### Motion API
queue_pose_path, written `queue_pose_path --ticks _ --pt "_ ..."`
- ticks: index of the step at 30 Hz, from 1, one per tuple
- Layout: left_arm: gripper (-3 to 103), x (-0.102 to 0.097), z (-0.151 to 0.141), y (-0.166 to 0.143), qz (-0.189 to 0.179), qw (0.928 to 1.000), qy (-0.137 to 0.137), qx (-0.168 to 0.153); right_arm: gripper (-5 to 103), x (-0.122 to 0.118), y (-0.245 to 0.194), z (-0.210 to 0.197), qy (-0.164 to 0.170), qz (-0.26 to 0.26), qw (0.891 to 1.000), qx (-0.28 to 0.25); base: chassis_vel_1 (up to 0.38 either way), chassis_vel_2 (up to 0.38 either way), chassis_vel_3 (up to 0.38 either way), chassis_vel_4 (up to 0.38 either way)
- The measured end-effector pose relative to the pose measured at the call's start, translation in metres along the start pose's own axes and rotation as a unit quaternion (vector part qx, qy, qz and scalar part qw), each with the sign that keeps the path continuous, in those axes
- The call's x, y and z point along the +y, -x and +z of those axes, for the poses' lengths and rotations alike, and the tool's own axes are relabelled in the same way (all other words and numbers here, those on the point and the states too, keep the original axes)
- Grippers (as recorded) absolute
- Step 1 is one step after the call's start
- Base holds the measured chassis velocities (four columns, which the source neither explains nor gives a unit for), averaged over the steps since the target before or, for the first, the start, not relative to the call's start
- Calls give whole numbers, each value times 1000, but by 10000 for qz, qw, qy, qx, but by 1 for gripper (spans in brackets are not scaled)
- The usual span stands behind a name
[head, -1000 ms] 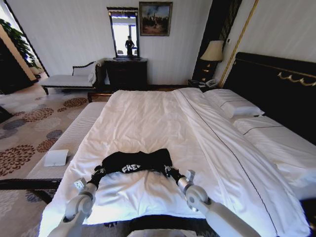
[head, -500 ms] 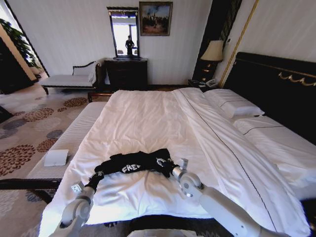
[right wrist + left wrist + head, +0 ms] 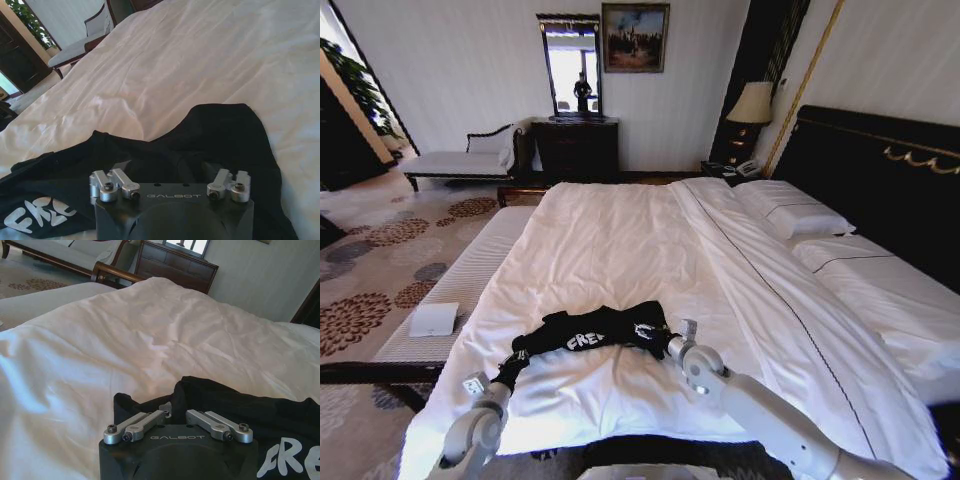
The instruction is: Fold the clothes on the bed.
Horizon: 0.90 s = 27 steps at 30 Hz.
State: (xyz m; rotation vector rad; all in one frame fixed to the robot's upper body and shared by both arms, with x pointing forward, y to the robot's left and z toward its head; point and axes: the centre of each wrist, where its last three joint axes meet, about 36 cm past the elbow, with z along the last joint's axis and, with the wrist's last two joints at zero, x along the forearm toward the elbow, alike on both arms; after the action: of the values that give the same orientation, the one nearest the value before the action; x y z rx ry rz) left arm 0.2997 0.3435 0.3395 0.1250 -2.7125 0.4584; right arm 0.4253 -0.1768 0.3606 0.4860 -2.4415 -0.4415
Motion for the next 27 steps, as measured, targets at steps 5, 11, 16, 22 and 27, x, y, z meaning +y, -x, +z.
queue_pose_path --ticks 5,11,16,22,27 --pt "0 1 0 2 -15 10000 -3 0 60 -2 2 0 -32 -60 10000 -16 0 0 0 0" --pt "0 2 -1 4 -24 10000 -17 -6 38 -3 3 3 -44 -157 9999 -37 0 0 0 0" --pt "0 3 -3 7 -23 10000 -29 -23 22 -2 3 3 -71 -224 9997 -45 0 0 0 0" --pt "0 5 -7 11 -21 10000 -63 -39 2 -2 4 3 -135 -320 9993 -136 0 0 0 0" --pt "0 5 -16 15 4 9999 -85 -106 0 -4 -2 3 -279 -492 9979 -330 0 0 0 0"
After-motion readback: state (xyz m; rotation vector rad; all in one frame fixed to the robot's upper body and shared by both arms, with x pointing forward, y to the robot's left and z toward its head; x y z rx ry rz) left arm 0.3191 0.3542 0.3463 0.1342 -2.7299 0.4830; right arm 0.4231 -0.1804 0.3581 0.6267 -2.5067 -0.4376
